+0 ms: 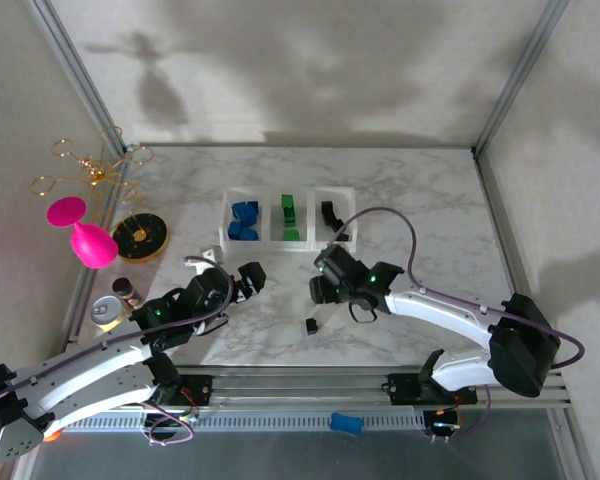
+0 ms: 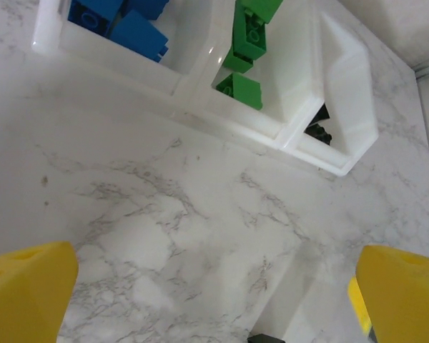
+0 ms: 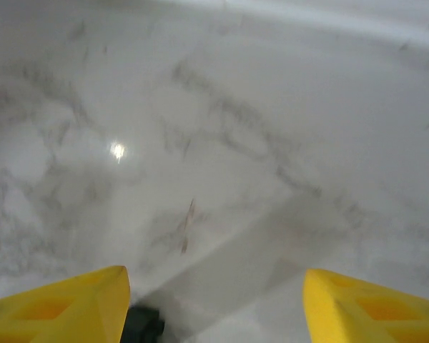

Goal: Sort the legos into containers by color
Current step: Pick up the lego from the bottom-center of the table.

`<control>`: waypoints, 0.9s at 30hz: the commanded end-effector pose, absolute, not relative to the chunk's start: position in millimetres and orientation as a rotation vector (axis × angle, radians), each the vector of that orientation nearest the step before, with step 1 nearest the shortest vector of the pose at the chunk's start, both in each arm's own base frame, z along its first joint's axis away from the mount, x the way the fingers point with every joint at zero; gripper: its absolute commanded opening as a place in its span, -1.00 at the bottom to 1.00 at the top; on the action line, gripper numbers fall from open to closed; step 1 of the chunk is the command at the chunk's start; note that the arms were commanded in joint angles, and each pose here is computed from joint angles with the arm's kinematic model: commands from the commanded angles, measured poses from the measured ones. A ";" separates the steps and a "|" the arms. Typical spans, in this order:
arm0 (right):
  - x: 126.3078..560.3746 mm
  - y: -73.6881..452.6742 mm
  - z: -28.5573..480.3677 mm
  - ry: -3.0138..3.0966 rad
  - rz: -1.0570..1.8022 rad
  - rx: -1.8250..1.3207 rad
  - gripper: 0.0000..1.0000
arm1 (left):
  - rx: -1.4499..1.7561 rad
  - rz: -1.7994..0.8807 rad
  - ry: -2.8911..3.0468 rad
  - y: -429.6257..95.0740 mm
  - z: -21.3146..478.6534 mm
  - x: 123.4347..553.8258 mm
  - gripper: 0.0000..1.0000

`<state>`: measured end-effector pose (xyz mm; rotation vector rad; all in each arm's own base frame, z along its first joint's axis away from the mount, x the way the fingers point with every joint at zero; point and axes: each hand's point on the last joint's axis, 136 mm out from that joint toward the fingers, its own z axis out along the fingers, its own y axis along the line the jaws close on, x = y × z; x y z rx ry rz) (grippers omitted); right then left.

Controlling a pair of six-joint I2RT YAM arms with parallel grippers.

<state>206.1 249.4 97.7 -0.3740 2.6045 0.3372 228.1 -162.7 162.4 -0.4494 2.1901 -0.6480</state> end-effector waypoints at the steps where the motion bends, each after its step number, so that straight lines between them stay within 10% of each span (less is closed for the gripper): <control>1: 181.7 254.7 85.8 2.637 0.388 -0.299 0.35 | -0.487 -0.629 2.236 -155.2 147.9 218.8 0.99; 13: 145.1 292.9 45.6 2.682 0.354 -0.425 0.43 | -0.510 -0.606 2.261 -148.2 136.5 212.6 0.99; 27: 147.9 301.0 31.4 2.703 0.280 -0.444 -0.14 | -0.505 -0.600 2.256 -147.9 137.4 213.6 0.99</control>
